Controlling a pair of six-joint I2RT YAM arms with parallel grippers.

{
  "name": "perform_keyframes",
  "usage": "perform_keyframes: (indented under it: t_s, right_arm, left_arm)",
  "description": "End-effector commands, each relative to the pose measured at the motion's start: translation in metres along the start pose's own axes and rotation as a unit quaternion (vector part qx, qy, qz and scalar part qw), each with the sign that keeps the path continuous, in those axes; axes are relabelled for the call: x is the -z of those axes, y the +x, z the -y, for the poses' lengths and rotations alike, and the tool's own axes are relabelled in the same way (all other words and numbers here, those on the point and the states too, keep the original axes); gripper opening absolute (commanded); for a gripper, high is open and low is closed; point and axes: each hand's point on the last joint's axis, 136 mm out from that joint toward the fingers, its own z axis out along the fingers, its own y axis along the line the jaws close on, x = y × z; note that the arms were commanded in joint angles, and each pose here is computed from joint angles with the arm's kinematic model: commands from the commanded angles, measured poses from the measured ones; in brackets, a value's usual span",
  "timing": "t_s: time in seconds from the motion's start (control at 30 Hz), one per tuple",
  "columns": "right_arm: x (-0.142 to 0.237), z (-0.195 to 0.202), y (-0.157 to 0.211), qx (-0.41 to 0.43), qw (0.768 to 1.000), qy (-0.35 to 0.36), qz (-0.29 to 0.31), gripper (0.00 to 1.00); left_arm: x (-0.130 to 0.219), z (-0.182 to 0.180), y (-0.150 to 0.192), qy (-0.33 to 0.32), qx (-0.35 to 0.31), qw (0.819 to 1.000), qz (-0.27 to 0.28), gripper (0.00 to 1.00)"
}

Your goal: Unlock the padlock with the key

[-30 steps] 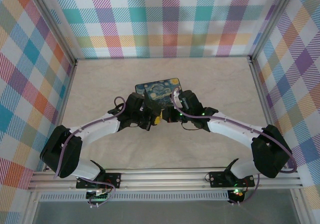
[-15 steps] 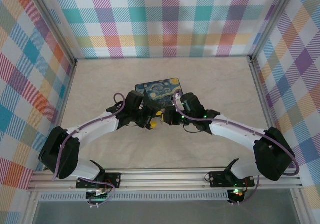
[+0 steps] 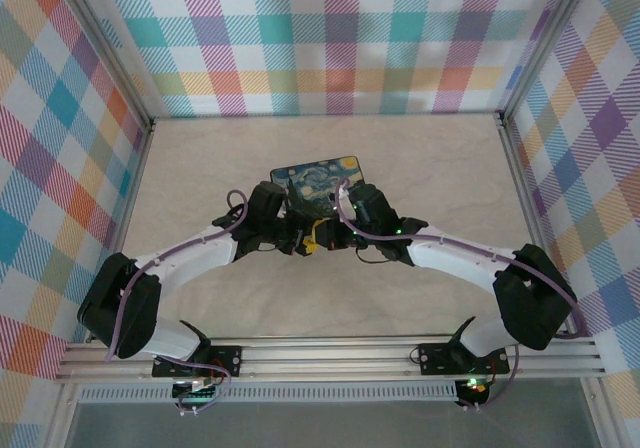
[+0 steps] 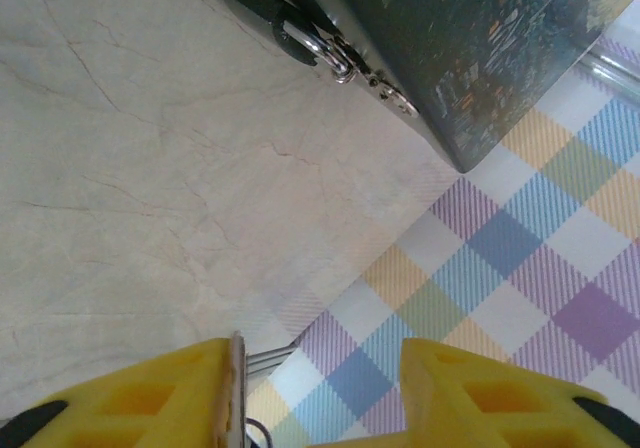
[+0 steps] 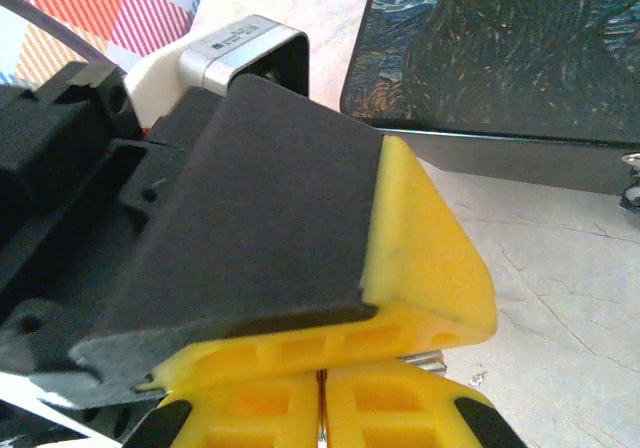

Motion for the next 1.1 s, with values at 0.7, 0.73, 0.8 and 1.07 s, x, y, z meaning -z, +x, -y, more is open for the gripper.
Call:
perform_keyframes:
  t_s: [0.7, 0.73, 0.8, 1.07]
  right_arm:
    - [0.012, -0.005, -0.012, 0.02, 0.999, 0.008, 0.035, 0.08]
    - [0.011, -0.004, -0.012, 0.019, 0.999, 0.009, 0.035, 0.08]
    - [0.012, -0.003, -0.011, 0.02, 0.999, 0.012, 0.035, 0.08]
    - [0.016, 0.014, -0.002, 0.011, 0.999, 0.04, 0.026, 0.13]
  left_arm:
    - [0.01, -0.005, -0.014, -0.009, -0.013, 1.0, 0.026, 0.13]
    - [0.01, -0.004, -0.013, -0.009, -0.013, 1.0, 0.026, 0.12]
    - [0.011, -0.004, -0.014, -0.01, -0.014, 1.0, 0.026, 0.09]
    - [0.013, -0.009, -0.019, -0.019, -0.024, 0.999, 0.039, 0.0]
